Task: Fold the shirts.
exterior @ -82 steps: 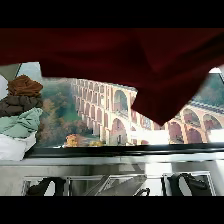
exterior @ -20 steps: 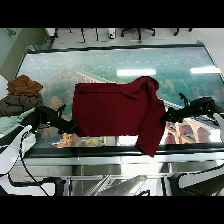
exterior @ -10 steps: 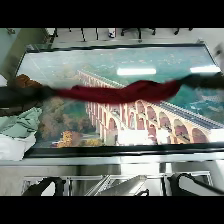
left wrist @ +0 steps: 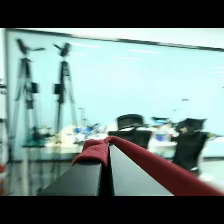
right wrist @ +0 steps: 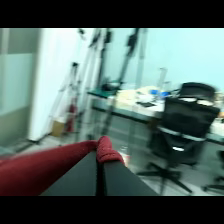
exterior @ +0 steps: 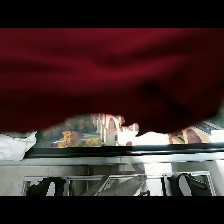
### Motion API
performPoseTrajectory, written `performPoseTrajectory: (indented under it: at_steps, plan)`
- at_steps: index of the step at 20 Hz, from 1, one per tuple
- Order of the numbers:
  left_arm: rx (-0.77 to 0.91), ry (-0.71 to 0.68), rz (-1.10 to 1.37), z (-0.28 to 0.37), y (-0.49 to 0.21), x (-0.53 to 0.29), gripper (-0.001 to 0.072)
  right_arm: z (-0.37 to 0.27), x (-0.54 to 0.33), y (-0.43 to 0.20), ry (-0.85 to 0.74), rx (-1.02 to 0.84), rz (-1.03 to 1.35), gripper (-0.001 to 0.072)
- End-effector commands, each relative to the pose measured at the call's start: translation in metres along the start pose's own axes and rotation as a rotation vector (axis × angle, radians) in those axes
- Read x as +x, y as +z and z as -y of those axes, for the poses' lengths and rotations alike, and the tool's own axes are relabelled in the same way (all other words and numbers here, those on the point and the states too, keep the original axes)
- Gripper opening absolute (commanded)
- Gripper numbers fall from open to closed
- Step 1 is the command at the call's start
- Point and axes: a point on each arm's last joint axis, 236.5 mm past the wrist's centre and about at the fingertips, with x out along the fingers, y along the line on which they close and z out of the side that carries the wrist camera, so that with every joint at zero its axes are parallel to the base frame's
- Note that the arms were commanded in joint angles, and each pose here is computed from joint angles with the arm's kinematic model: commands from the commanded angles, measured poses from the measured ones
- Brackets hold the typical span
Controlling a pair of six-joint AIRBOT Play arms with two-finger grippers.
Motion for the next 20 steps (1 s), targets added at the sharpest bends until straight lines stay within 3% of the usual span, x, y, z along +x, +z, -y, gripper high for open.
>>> performPoseTrajectory:
  at_steps: [1, 4, 7, 13, 16, 20]
  plan:
    - [-0.008, 0.047, -0.209, -0.024, -0.046, 0.033, 0.0015, 0.010, 0.009, -0.013, -0.006, 0.020, -0.046, 0.0023]
    - [-0.170, 0.002, -0.513, -0.044, -0.170, 0.095, 0.0015, 0.024, 0.060, -0.096, 0.129, 0.213, -0.225, 0.0023]
    - [-0.325, 0.009, -0.866, -0.068, -0.341, 0.123, 0.0015, 0.025, 0.116, -0.220, 0.220, 0.420, -0.431, 0.0023]
    - [-0.405, 0.079, -1.272, -0.091, -0.643, 0.119, 0.0015, 0.034, 0.179, -0.523, 0.076, 0.757, -0.803, 0.0023]
    - [-0.446, 0.076, -1.381, -0.102, -0.719, 0.130, 0.0015, 0.048, 0.196, -0.608, -0.008, 0.845, -0.858, 0.0022]
    - [-0.492, 0.063, -1.378, -0.106, -0.742, 0.174, 0.0015, 0.084, 0.233, -0.630, -0.064, 0.907, -0.812, 0.0023]
